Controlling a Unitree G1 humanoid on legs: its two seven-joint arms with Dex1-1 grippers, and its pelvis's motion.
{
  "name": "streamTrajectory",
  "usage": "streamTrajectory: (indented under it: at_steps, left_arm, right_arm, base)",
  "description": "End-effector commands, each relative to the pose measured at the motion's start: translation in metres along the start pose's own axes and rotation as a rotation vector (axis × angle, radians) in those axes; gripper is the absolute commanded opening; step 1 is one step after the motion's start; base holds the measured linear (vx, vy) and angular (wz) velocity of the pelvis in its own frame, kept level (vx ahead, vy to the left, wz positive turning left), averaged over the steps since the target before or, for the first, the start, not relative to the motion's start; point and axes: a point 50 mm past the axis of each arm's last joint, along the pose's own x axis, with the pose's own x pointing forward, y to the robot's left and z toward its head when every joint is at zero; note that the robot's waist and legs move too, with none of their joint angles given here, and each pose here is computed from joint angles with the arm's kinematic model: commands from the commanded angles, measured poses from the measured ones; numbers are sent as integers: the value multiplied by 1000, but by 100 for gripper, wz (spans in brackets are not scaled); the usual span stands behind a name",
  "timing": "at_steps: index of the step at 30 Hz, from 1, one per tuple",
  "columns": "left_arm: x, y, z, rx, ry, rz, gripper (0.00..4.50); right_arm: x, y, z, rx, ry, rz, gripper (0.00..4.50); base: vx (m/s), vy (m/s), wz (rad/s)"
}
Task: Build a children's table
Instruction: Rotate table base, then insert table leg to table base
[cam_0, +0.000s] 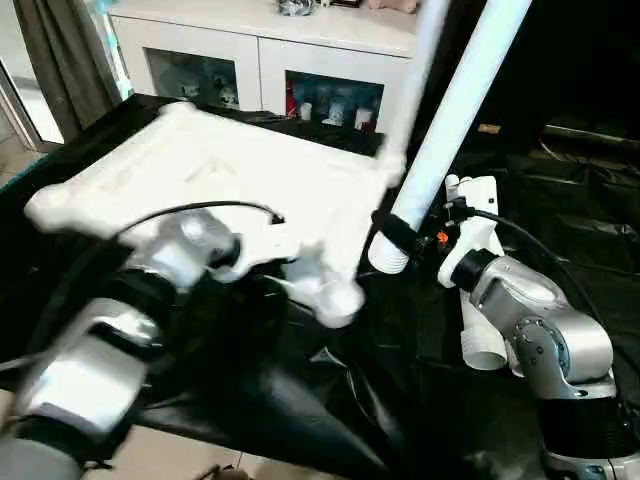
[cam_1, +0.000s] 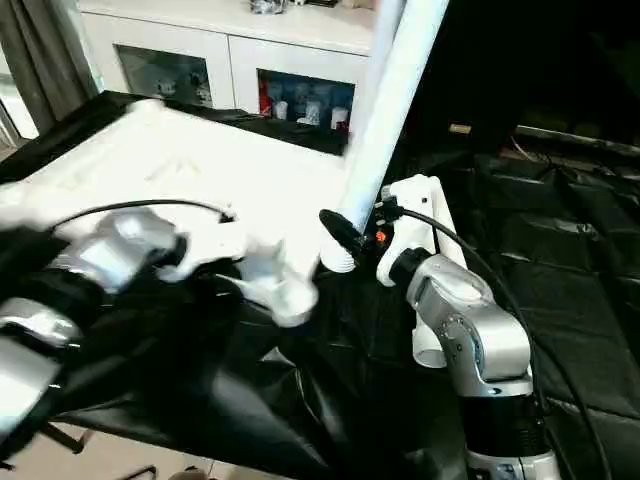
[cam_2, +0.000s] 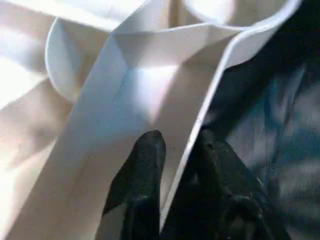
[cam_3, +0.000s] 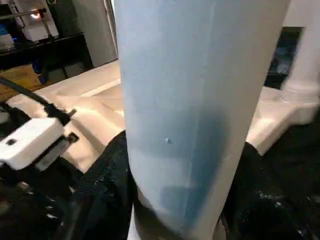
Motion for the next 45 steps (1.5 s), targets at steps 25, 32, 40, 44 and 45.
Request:
streamTrajectory:
  at_steps: [25,32,40,44,45]
  left_arm:
    - [29,-42,5,4,-250,111,0]
    - [27,-43,8,-26,-344,80,0]
    - [26,-45,1,-30,-348,70,0]
    - [26,-46,-4,-21,-303,66,0]
    - [27,-46,-5,-20,-291,65,0]
  right_arm:
    - [5,-7,-14,-95,76,-11,189]
    - [17,-11,-20,-106,95,-19,188]
    - [33,-19,-23,-97,93,-23,188]
    - [39,-15,-29,-111,145,32,188]
    - [39,-14,-30,-109,152,38,188]
  base:
    - [0,0,0]
    - [0,0,0]
    - [0,0,0]
    - [0,0,0]
    - [0,0,0]
